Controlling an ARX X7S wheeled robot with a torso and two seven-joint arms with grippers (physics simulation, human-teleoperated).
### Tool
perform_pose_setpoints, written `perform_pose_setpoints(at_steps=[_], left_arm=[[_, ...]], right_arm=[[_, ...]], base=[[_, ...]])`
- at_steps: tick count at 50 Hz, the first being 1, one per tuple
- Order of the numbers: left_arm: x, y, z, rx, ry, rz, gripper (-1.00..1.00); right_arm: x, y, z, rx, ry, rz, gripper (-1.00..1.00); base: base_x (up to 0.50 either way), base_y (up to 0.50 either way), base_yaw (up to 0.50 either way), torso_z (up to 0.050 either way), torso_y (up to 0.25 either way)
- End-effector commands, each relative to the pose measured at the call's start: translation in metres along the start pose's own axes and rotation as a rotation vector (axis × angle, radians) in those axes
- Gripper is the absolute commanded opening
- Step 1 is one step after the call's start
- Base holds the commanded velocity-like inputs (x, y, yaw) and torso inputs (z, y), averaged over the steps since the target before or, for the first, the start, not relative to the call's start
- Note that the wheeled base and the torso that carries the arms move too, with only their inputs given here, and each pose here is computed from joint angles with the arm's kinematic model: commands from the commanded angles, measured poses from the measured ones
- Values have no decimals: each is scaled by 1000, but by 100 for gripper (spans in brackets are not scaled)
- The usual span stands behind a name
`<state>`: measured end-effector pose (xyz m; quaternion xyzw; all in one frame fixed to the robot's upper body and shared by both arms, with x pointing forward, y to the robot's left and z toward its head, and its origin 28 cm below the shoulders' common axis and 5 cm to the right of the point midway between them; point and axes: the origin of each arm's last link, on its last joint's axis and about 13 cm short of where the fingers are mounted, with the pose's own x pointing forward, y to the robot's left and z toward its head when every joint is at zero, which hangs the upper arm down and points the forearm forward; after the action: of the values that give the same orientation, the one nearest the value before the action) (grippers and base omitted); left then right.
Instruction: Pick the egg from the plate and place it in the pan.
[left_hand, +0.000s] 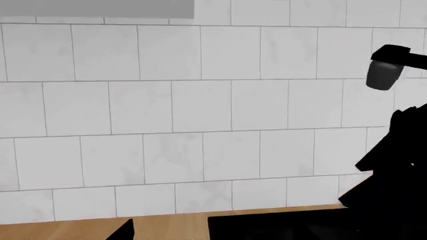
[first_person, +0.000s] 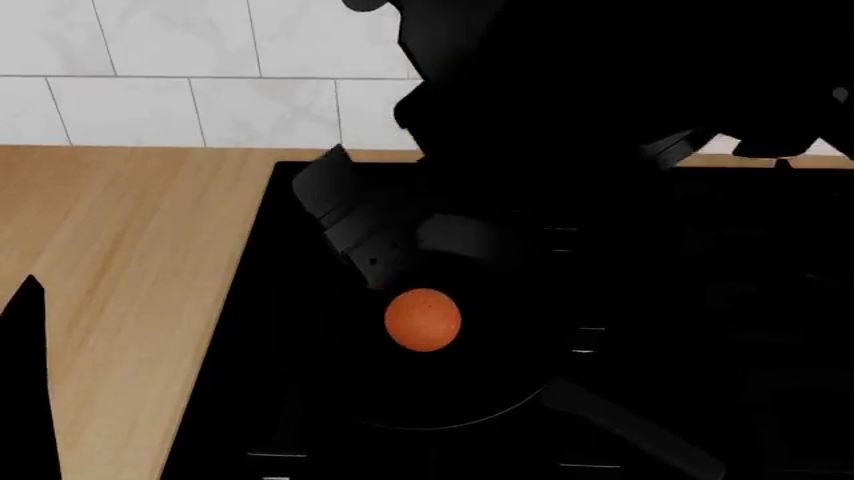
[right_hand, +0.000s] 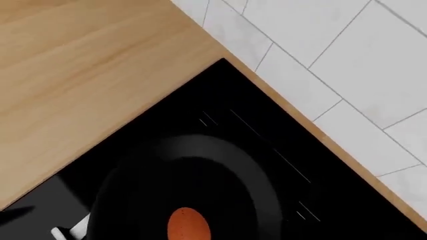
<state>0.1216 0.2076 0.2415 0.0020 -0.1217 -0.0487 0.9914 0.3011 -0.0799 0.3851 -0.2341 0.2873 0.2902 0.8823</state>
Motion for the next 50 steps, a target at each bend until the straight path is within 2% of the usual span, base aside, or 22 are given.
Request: perform_pose_setpoints(at_steps=[1,10,17,19,24,28,32,33,38,40,42,46,48,50], left_arm=[[0,-1,2,-70,-6,22,100],[1,1,7,-65,-22,24,100],[1,2,8,-61,-24,27,100],[1,2,8,-70,-21,23,100],[1,4,10,-68,-25,30,100],[1,4,10,-65,-29,36,100],[1,5,10,-62,-29,38,100],[1,5,10,-60,-29,40,100],[0,5,8,-63,-25,42,100],[0,5,8,-62,-24,42,100],[0,5,8,-61,-24,43,100],[0,5,7,-55,-23,45,100],[0,5,7,-54,-23,44,100],[0,6,7,-52,-25,45,100]], right_arm=[[-36,0,6,29,-126,-3,100],[-68,16,-11,59,-281,-14,100],[-74,25,-27,73,-370,-49,100],[-76,30,-33,62,-397,-90,100],[-78,38,-46,94,-463,-102,100],[-81,41,-56,102,-534,-192,100],[-79,47,-69,108,-551,-230,100],[-80,50,-74,136,-583,-252,100],[-76,62,-91,119,-619,-334,100],[-79,64,-96,107,-645,-438,100],[-81,68,-103,155,-672,-439,100],[-78,75,-116,191,-682,-446,100],[-74,76,-123,168,-671,-536,100],[-74,79,-128,203,-694,-503,100]], base=[[0,0,0,-11,0],[3,3,-2,-3,0],[0,0,0,0,0],[0,0,0,0,0],[0,0,0,0,0],[0,0,0,0,0],[0,0,0,0,0],[0,0,0,0,0],[0,0,0,0,0],[0,0,0,0,0],[0,0,0,0,0],[0,0,0,0,0],[0,0,0,0,0],[0,0,0,0,0]])
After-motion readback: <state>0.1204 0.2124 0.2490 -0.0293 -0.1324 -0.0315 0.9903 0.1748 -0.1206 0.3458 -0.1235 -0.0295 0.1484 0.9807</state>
